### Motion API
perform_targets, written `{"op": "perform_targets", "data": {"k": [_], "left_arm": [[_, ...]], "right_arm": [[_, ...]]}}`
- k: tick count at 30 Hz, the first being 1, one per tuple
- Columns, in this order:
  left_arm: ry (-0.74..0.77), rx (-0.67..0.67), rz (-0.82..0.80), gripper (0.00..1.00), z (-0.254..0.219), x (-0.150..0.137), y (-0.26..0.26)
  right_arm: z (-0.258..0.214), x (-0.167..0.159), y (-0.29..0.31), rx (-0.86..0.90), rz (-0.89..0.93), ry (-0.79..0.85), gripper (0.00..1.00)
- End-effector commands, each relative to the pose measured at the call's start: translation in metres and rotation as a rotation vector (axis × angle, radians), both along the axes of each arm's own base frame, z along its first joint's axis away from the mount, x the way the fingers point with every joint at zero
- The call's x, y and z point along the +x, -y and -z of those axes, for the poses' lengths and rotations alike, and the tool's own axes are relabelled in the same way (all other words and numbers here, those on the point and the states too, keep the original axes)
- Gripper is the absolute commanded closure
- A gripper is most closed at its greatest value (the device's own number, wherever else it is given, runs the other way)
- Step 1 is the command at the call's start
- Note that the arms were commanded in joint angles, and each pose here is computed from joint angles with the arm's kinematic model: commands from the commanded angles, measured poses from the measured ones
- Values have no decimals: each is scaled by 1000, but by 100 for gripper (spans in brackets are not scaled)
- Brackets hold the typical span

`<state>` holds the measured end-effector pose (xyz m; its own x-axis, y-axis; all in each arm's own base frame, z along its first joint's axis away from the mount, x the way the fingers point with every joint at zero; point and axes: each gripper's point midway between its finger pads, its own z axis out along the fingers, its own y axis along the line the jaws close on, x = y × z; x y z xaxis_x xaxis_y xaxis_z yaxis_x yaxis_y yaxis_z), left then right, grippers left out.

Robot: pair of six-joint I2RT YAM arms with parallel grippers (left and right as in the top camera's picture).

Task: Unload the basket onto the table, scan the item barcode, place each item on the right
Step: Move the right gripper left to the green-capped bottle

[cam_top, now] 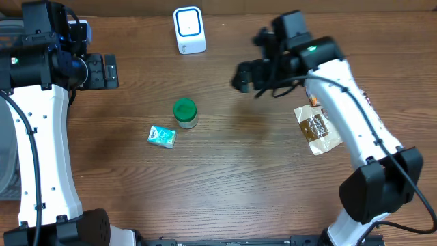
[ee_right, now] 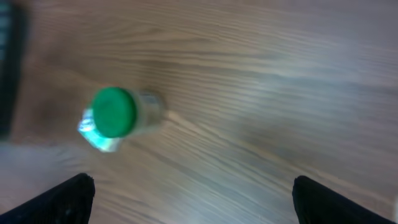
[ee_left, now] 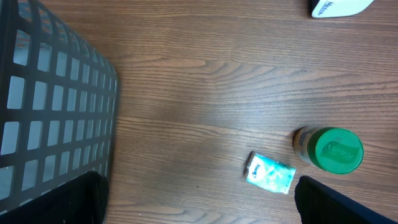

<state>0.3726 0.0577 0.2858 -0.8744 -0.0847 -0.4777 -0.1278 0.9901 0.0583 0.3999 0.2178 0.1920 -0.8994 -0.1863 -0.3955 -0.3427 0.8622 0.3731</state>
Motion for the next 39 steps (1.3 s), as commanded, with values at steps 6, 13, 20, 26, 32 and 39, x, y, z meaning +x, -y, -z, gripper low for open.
{"op": "perform_targets", "data": {"k": [6, 13, 20, 26, 32, 39], "left_arm": [[-8, 14, 16, 0, 1, 1, 1], [-8, 15, 16, 1, 1, 1, 1], [-8, 14, 16, 1, 1, 1, 1], [-8, 14, 16, 0, 1, 1, 1], [-8, 14, 16, 1, 1, 1, 1], [-8, 14, 16, 0, 1, 1, 1]], "right_arm": [[-7, -9, -80, -29, -143, 177, 0], [32, -8, -128, -77, -103, 194, 0], [81, 0, -158, -102, -106, 195, 0], [102, 2, -158, -152, -115, 201, 1], [103, -2, -163, -135, -157, 193, 9], [114, -6, -167, -140, -172, 176, 10]]}}
